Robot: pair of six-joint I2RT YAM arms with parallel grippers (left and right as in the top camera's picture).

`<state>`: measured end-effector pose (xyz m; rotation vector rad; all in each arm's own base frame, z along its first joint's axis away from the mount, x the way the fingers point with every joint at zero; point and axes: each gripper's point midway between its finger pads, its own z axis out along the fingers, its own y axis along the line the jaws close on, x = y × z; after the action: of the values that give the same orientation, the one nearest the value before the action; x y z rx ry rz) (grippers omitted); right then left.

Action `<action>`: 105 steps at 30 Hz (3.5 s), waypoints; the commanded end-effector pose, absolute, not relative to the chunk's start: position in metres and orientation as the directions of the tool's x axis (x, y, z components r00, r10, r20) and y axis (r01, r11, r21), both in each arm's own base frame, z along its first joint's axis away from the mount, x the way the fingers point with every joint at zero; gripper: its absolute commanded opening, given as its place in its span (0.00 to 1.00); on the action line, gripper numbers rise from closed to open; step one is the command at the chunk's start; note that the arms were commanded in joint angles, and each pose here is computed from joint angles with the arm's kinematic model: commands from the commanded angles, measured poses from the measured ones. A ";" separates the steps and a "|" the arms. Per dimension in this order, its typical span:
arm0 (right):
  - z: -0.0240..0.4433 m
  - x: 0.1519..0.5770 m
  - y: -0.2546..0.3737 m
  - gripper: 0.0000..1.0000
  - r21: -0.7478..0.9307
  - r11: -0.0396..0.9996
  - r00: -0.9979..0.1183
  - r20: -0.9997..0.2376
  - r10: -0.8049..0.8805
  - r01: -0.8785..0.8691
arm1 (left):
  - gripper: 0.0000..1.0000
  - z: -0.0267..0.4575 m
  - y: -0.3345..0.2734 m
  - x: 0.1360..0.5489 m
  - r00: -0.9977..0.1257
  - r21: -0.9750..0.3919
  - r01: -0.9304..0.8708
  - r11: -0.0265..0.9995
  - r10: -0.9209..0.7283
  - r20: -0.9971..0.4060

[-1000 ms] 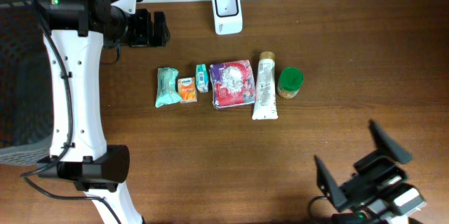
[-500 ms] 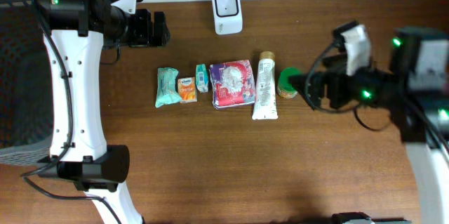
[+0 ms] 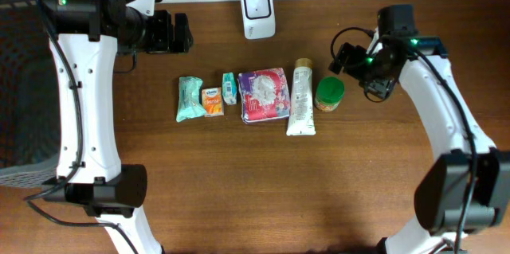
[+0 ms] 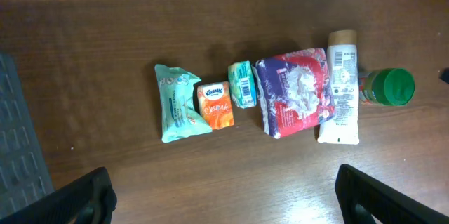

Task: Scan the item barcode
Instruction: 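Reach the right gripper to the green-lidded jar and grasp it, then lift the green-lidded jar with the right gripper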

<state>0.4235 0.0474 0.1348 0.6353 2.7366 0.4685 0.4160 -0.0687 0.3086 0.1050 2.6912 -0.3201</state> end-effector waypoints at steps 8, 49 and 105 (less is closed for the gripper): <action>0.105 0.425 0.062 0.99 0.403 0.659 -0.725 0.014 0.689 0.635 | 0.99 0.306 -0.068 0.417 -0.909 -0.209 0.117 0.971 0.020 -0.416; 0.073 0.380 0.077 0.99 0.074 0.994 -0.997 -0.002 0.079 0.079 | 0.99 0.306 -0.065 0.418 -0.909 -0.209 0.109 0.972 0.012 -0.416; 0.040 0.371 0.057 0.60 0.021 0.927 -0.927 0.030 0.375 0.376 | 0.99 0.306 -0.065 0.418 -0.909 -0.209 0.109 0.972 0.012 -0.416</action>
<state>0.3718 0.0565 0.0417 0.9645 3.0071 0.0352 0.4163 -0.0671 0.3086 0.0998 2.6911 -0.3189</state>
